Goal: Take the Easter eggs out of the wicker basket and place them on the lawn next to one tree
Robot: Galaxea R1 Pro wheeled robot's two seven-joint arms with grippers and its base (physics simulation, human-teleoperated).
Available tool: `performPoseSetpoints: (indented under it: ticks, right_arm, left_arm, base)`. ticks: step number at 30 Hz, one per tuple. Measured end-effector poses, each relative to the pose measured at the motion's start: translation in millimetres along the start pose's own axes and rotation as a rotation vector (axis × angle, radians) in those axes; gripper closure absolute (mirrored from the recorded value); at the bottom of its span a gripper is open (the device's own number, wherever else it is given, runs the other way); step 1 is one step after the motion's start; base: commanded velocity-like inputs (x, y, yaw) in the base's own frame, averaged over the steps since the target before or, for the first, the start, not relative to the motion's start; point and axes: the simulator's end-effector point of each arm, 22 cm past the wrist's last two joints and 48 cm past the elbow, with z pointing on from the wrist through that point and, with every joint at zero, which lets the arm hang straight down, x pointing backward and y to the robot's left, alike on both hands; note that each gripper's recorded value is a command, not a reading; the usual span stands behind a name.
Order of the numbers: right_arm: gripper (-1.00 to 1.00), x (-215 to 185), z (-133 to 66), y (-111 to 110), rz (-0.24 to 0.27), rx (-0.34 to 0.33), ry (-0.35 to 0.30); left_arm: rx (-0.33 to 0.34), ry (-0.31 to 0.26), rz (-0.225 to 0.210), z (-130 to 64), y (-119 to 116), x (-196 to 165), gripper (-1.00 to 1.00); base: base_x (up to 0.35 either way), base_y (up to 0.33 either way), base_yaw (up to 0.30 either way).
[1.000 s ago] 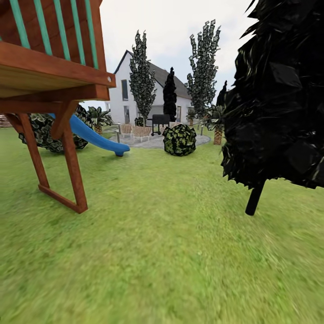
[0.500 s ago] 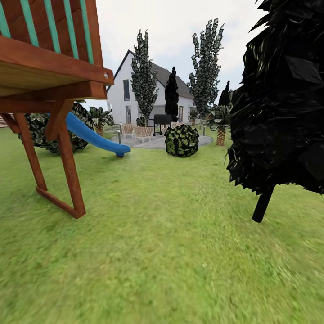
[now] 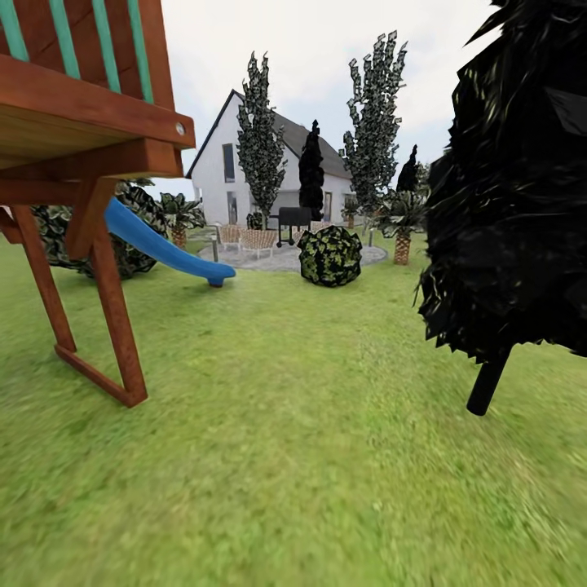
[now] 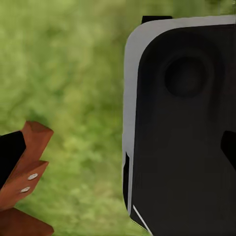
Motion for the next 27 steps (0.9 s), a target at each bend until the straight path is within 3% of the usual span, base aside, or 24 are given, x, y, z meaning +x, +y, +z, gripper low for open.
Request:
performPoseSetpoints:
  ticks: [27]
  right_arm:
    - [-1.0,-0.1,0.0,0.5,-0.001,-0.002,-0.001]
  left_arm:
    - [0.001,0.0,0.0,0.0,-0.5,0.0,-1.0]
  base:
    - [0.325,0.0,-0.018]
